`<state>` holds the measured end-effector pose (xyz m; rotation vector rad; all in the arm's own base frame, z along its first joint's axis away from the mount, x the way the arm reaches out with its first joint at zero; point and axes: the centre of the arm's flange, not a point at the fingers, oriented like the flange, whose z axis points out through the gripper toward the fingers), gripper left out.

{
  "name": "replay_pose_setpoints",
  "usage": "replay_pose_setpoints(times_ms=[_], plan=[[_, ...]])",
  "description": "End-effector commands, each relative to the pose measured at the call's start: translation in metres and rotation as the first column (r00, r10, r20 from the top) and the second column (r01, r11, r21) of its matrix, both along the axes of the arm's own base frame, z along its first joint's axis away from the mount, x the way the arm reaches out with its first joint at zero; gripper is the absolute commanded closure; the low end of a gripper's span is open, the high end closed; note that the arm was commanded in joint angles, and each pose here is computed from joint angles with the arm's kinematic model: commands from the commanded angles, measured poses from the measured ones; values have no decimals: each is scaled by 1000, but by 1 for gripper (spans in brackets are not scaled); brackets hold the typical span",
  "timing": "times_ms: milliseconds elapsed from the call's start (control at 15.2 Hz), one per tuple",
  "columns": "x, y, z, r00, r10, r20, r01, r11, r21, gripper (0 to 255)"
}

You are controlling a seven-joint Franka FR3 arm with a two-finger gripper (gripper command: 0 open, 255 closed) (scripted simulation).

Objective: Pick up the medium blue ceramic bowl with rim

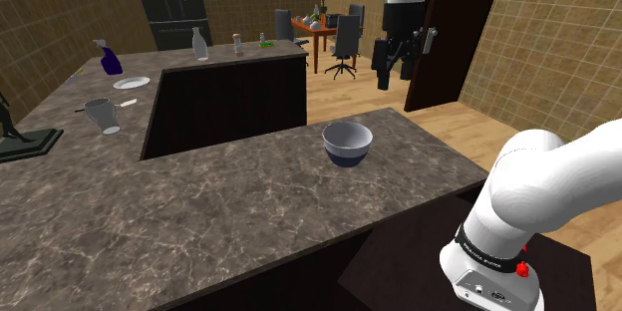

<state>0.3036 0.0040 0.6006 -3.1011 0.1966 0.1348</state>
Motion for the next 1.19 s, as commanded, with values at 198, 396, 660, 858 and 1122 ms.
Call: replay_pose_setpoints(times_ms=[198,396,660,858,1122], plan=[[26,-4,-30,1000,-8,-10,8,1000,-17,0],[53,-8,-60,1000,-16,-19,15,999,-34,0],[87,-15,-101,999,-27,-32,25,998,-56,0],[112,-21,-132,999,-35,-41,32,997,-73,0],[146,-30,-173,998,-46,-53,41,995,-96,0]])
